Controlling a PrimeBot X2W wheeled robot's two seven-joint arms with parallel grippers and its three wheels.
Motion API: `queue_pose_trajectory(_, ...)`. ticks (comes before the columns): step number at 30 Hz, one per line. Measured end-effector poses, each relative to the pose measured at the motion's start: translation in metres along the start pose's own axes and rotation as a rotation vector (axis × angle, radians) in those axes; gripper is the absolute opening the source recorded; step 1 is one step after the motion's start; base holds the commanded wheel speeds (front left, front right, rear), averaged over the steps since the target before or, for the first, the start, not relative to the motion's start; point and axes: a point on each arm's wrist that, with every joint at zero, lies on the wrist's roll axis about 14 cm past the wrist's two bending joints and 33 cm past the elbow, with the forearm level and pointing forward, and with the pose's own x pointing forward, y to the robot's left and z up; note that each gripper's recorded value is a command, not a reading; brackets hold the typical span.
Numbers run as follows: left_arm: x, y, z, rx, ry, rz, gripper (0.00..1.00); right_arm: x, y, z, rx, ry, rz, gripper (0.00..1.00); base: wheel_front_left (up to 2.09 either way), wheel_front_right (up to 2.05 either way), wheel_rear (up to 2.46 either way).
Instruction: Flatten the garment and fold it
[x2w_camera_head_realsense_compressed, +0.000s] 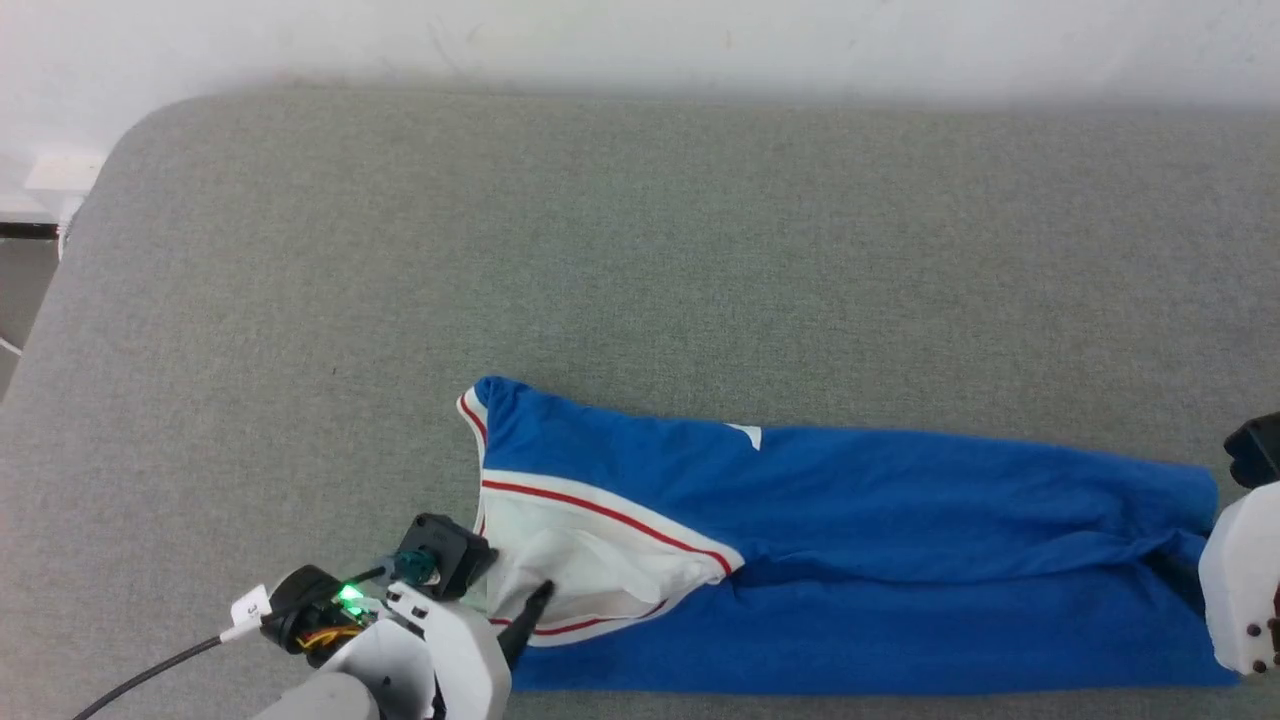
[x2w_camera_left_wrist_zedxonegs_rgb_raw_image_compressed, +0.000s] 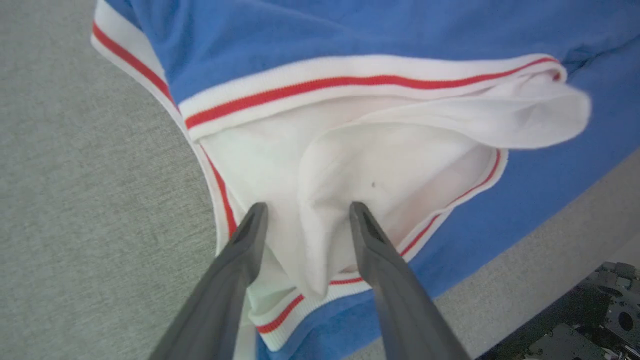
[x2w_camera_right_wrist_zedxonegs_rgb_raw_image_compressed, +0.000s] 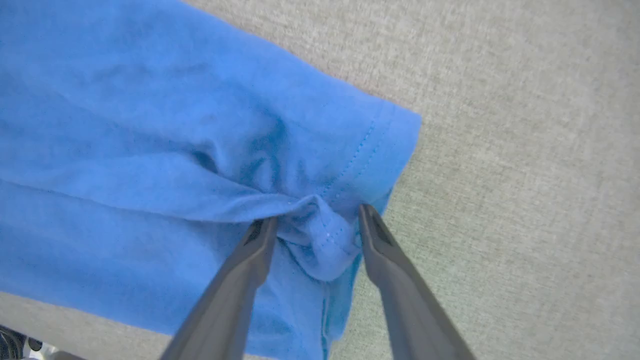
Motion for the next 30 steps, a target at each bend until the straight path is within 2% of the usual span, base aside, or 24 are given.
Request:
queue_pose_trajectory(3,-0.002,0.000,0.013,-0.010,-0.068,0.002,1.00,-0.006,0.005,0.013,0.026,-0.063,0.018,1.00,0.00,0.00,0.00)
queue_pose_trajectory(6,-0.007,0.003,0.040,-0.108,-0.199,0.015,1.00,-0.015,0.015,0.031,0.130,-0.151,0.069,1.00,0.00,0.00,0.00)
queue_pose_trajectory(9,-0.018,0.014,0.060,-0.135,-0.319,0.060,1.00,-0.028,0.026,0.050,0.194,-0.239,0.115,1.00,0.00,0.00,0.00)
queue_pose_trajectory(13,-0.037,0.025,0.080,-0.178,-0.480,0.128,1.00,-0.048,0.018,0.062,0.222,-0.339,0.087,1.00,0.00,0.00,0.00)
queue_pose_trajectory(19,-0.066,0.038,0.091,-0.273,-0.667,0.251,1.00,-0.055,0.018,0.052,0.293,-0.404,0.043,1.00,0.00,0.00,0.00)
queue_pose_trajectory(26,-0.111,0.054,0.119,-0.214,-0.878,0.450,1.00,-0.048,0.008,0.034,0.423,-0.422,-0.045,1.00,0.00,0.00,0.00)
queue_pose_trajectory(30,-0.120,0.051,0.111,-0.101,-0.877,0.504,1.00,-0.040,0.004,0.023,0.474,-0.396,-0.082,1.00,0.00,0.00,0.00)
